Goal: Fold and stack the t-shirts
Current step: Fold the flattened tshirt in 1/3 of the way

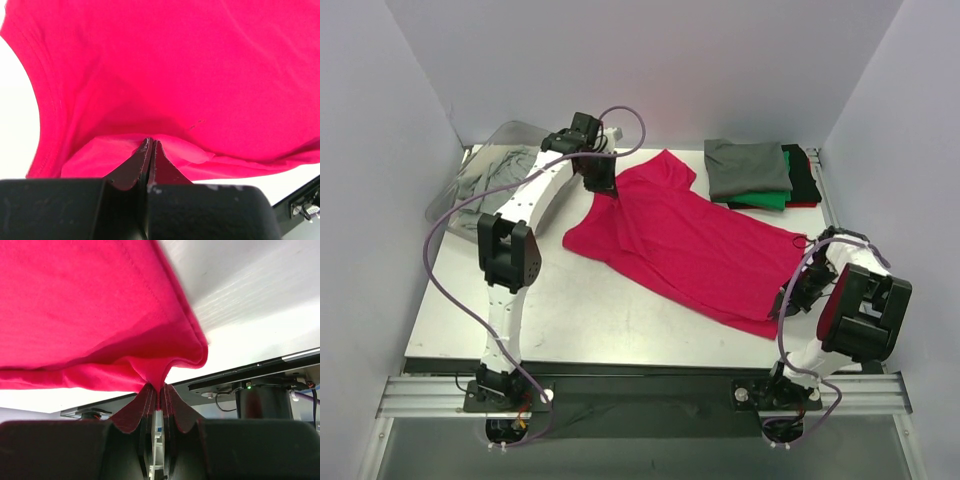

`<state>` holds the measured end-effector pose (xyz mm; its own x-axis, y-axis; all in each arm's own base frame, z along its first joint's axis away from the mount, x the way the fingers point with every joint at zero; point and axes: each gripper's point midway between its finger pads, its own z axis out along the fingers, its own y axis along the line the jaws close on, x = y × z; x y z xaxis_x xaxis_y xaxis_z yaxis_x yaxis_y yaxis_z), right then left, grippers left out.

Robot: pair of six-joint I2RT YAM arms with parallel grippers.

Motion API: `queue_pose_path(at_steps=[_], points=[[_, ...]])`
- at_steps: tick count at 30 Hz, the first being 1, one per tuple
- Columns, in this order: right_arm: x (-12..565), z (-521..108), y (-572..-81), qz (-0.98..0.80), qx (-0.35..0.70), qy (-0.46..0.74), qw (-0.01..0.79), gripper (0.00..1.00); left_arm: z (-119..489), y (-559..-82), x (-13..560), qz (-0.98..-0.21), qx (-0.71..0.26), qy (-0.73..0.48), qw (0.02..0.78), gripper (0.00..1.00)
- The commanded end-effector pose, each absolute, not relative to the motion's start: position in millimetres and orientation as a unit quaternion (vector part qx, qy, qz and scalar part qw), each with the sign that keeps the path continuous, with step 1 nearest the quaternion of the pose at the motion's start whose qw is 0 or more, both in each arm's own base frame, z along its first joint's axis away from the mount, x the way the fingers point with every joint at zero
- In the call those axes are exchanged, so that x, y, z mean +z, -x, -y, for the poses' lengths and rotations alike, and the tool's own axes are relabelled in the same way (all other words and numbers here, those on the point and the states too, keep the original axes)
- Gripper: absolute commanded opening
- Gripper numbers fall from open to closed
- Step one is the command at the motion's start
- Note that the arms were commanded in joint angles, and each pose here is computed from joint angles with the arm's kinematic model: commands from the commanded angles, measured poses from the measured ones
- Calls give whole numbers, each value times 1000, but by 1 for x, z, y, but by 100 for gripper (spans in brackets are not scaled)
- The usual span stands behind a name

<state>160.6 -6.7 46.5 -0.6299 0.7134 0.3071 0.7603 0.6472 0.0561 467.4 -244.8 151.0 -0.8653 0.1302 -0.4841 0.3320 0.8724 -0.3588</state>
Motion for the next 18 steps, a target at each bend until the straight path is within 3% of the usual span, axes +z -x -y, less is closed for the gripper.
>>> queue_pose_path(at_steps=[1, 18], points=[[52, 11, -162, 894, -100, 415, 139, 0, 245, -479, 165, -934, -215, -140, 248, 0], [54, 30, -174, 875, -115, 455, 123, 0, 227, -491, 182, -933, -201, -113, 276, 0]])
